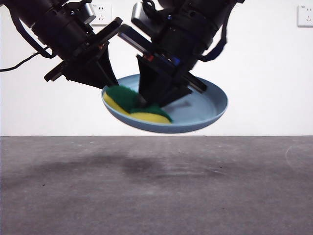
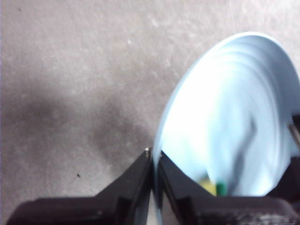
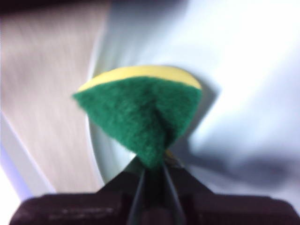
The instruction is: Pick up the plate,pick up the cloth,clean the plate with the cloth
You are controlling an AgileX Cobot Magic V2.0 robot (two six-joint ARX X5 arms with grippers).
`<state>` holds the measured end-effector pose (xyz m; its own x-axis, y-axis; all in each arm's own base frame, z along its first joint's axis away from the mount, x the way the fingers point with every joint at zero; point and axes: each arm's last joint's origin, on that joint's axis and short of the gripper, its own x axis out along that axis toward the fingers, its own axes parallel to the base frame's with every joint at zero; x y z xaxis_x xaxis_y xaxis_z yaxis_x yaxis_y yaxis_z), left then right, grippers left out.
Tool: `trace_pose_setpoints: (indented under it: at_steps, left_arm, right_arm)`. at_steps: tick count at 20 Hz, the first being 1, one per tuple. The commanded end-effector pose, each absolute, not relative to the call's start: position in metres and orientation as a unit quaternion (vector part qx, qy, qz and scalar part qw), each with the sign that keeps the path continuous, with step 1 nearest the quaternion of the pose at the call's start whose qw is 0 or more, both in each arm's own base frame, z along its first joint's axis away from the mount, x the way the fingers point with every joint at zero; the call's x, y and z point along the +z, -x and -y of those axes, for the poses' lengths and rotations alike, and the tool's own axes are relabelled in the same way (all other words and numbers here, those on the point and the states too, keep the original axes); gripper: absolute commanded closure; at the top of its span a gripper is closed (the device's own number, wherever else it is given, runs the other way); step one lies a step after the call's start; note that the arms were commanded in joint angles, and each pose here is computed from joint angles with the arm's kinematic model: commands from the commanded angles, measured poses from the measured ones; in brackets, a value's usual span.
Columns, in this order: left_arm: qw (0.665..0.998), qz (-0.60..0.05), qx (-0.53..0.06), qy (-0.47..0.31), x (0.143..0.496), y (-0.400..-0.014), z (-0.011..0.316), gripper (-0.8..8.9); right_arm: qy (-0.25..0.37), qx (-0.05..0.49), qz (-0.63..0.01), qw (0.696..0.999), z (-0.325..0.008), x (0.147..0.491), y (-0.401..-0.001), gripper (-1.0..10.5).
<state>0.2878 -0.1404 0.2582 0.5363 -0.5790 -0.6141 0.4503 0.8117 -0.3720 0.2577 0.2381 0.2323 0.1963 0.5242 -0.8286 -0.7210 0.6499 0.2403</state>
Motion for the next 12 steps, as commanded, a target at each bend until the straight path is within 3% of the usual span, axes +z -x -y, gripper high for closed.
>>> trace_pose_setpoints:
  at_steps: [1, 4, 6, 10, 12]
  left_arm:
    - [0.870, -0.377, -0.298, 0.114, 0.262, -0.290, 0.137, 8.22]
    - [0.863, -0.395, -0.298, 0.103, 0.259, -0.287, 0.136, 8.22]
    - [0.856, -0.410, -0.301, 0.092, 0.256, -0.284, 0.136, 8.22]
    - [0.840, -0.423, -0.328, 0.089, 0.255, -0.279, 0.142, 8.22]
    - [0.839, -0.422, -0.333, 0.084, 0.255, -0.277, 0.146, 8.22]
  right_arm:
    - [0.173, 0.337, -0.534, 0.756, -0.227, 0.219, -0.252, 9.6]
    - [0.290, 0.172, -0.514, 0.789, -0.210, 0.218, -0.259, 9.6]
    - [0.305, 0.112, -0.471, 0.820, -0.205, 0.222, -0.271, 9.6]
    - [0.243, 0.120, -0.405, 0.873, -0.207, 0.230, -0.291, 9.6]
    - [0.171, 0.190, -0.374, 0.892, -0.213, 0.237, -0.299, 9.6]
